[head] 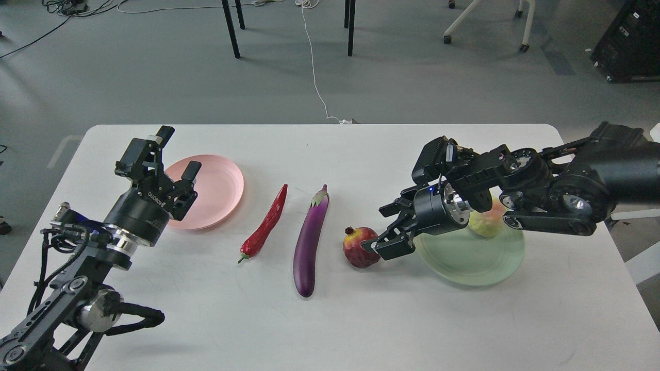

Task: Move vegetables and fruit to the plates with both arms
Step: 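Release the peach and move the right gripper to the red fruit, then grasp the red fruit and place it on the green plate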

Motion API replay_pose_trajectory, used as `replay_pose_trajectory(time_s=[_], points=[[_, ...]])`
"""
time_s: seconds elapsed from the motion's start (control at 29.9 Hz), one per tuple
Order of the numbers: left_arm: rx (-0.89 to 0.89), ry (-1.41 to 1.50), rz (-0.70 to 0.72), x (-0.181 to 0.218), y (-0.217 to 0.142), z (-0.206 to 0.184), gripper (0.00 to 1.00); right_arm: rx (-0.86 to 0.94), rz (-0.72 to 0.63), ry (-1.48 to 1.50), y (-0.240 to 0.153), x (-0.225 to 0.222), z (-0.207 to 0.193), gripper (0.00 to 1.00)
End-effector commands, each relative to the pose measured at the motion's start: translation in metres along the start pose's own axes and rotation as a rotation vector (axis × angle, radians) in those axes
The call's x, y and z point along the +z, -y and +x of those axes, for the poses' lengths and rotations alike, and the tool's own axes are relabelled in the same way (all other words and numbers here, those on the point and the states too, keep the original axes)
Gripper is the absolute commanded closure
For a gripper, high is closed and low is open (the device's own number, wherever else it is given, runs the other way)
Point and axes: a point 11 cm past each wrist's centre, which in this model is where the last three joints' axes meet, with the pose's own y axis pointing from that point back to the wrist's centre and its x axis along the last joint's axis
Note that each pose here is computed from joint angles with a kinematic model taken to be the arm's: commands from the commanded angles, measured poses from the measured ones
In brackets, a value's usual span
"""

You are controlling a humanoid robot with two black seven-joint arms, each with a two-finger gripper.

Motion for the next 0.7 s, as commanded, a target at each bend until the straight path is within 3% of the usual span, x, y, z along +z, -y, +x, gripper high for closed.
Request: replay_pose_trajectory(time_s=[0.0,0.27,0.3,0.4,0.47,0.67], points=[[0.001,-0.001,-0.001,0.0,0.0,0.0,0.02,0.004,0.01,-0.004,0.017,-0.003,0.002,0.05],[0.009,0.002,-0.001,0.001,-0.002,0.003,0.02,-0.002,0.013,-0.021,0.038,-0.006,0.001,0.1],[0.009,0.002,-0.001,0.001,-0.002,0.003,0.02,-0.008,0.011,-0.021,0.039,-0.005,-0.001,0.14],[0.01,0.002,-0.002,0.001,-0.002,0.004,0.02,-0.035,0.003,-0.028,0.039,-0.002,-0.009,0.4],[0.01,0.002,-0.002,0.001,-0.002,0.004,0.02,-0.036,0.001,-0.026,0.038,-0.002,-0.01,0.52],[0.011,0.002,-0.003,0.002,-0.002,0.004,0.02,-0.009,-0.02,-0.02,0.026,0.006,-0.004,0.57]])
